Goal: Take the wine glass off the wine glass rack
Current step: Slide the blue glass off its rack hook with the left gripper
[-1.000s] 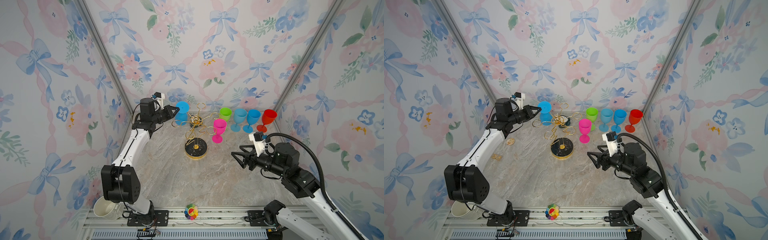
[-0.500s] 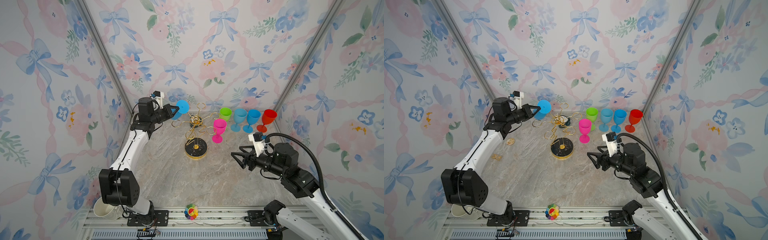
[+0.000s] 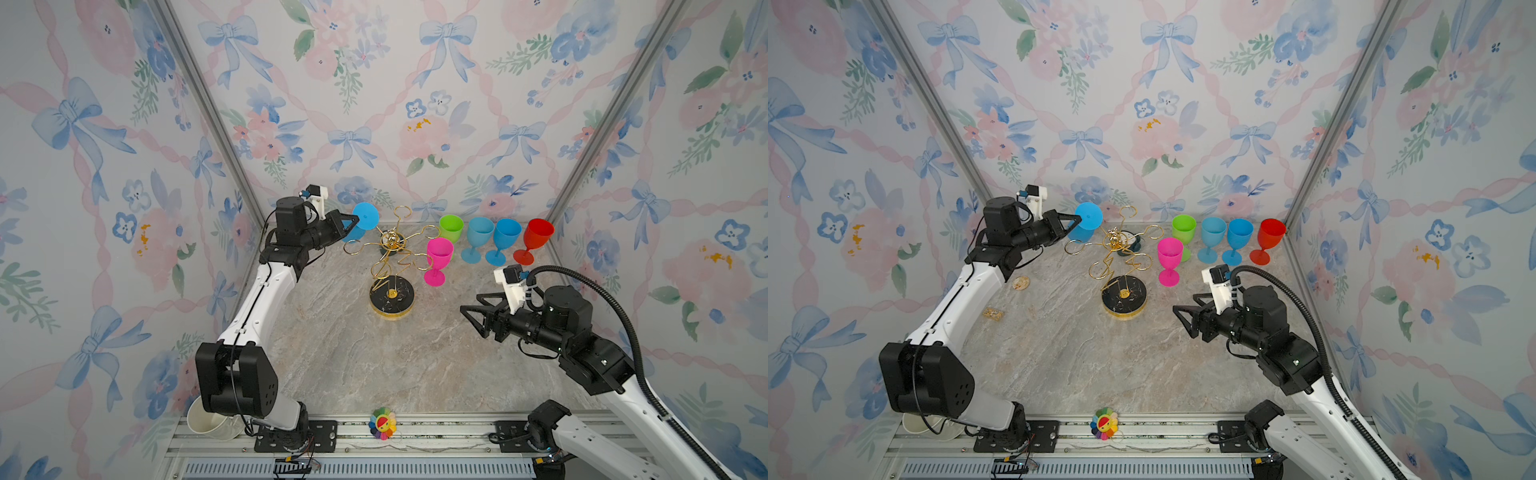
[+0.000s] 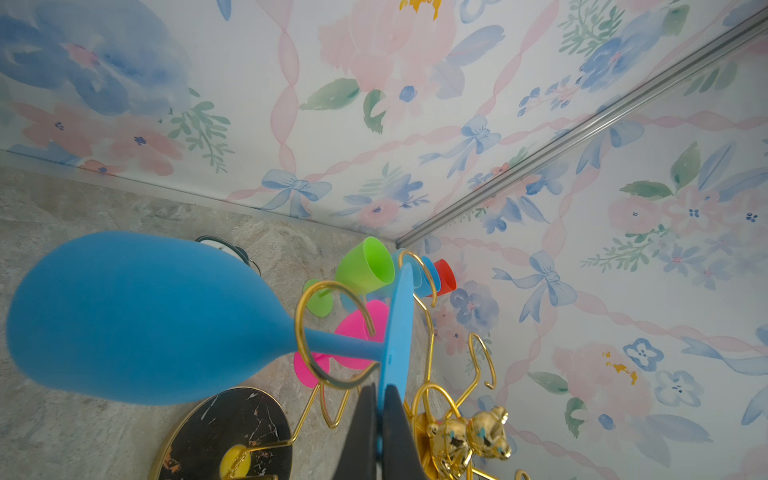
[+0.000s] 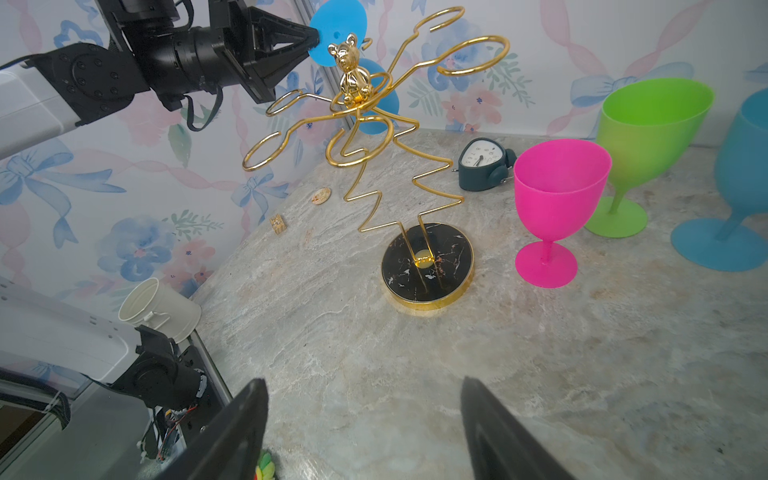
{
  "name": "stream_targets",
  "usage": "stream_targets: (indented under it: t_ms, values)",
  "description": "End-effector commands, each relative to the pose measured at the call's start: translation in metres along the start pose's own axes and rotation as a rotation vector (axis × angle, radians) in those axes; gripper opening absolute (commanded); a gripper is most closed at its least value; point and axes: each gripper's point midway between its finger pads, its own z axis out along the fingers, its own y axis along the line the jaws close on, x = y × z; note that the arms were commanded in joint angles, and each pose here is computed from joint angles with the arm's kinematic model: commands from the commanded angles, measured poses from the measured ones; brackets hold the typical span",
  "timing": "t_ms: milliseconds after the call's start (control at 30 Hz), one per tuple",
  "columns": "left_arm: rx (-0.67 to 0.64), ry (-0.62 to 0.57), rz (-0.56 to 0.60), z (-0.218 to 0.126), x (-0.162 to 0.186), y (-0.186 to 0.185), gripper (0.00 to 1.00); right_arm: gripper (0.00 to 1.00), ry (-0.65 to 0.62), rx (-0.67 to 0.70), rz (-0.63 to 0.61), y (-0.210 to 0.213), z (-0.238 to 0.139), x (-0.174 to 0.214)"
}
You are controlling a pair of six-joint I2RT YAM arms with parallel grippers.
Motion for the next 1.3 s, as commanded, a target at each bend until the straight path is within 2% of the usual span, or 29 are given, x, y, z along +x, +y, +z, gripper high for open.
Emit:
stream_targets:
  t_ms: [0,467,1067,1267]
  values:
    - [0.045,0.021,-0.018,-0.004,0.006,-0.014,0.0,0.76,0.0,-0.004,0.008,0.001,0.003,0.003]
    - [0.057,0.026,-0.066,-0.008,0.016,-0.027,0.0,0.76,0.005,-0.001,0.019,0.001,0.006,0.007]
    - [0.07,0.077,-0.101,0.012,0.033,-0.035,0.0,0.76,0.007,0.012,0.023,-0.002,0.004,0.012]
    - [0.082,0.079,-0.096,0.017,0.029,-0.04,0.0,0.76,0.005,0.012,0.025,-0.002,0.003,0.013]
